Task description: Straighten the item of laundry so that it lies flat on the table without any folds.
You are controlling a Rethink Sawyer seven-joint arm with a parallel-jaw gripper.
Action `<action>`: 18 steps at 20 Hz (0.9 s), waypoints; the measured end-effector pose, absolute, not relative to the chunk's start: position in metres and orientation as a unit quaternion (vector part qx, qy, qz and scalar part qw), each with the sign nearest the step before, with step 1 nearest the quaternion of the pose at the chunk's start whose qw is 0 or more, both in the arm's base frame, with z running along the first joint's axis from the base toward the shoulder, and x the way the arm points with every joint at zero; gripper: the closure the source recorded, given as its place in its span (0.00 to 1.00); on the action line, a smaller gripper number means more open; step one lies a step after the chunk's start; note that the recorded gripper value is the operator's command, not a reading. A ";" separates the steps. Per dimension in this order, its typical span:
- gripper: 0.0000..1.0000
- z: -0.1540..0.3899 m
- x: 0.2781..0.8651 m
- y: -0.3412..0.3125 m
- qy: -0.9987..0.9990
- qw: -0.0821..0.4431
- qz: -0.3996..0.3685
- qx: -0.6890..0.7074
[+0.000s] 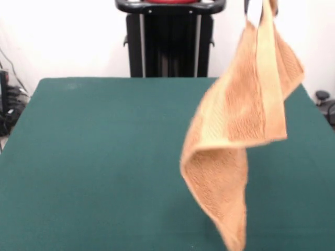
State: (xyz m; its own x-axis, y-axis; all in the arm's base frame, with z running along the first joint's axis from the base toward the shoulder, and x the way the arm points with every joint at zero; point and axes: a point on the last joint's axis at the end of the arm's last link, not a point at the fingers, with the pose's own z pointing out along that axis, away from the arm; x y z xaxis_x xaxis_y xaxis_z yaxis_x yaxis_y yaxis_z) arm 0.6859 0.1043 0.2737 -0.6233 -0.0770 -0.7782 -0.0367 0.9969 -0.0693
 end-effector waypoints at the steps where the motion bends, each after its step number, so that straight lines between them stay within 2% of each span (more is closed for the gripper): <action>1: 1.00 0.281 0.688 0.102 0.895 0.444 -0.024 -0.032; 3: 1.00 0.299 0.692 0.099 0.879 0.474 -0.023 -0.039; 9: 1.00 0.311 0.690 0.100 0.861 0.506 -0.014 -0.048; 18: 1.00 0.299 0.680 0.111 0.862 0.505 0.013 -0.049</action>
State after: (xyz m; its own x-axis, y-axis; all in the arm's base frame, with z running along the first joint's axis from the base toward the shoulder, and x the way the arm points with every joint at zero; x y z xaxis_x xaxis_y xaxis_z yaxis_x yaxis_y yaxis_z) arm 0.6800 0.1109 0.2986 -0.4858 -0.0714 -0.8711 -0.0967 0.9949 -0.0276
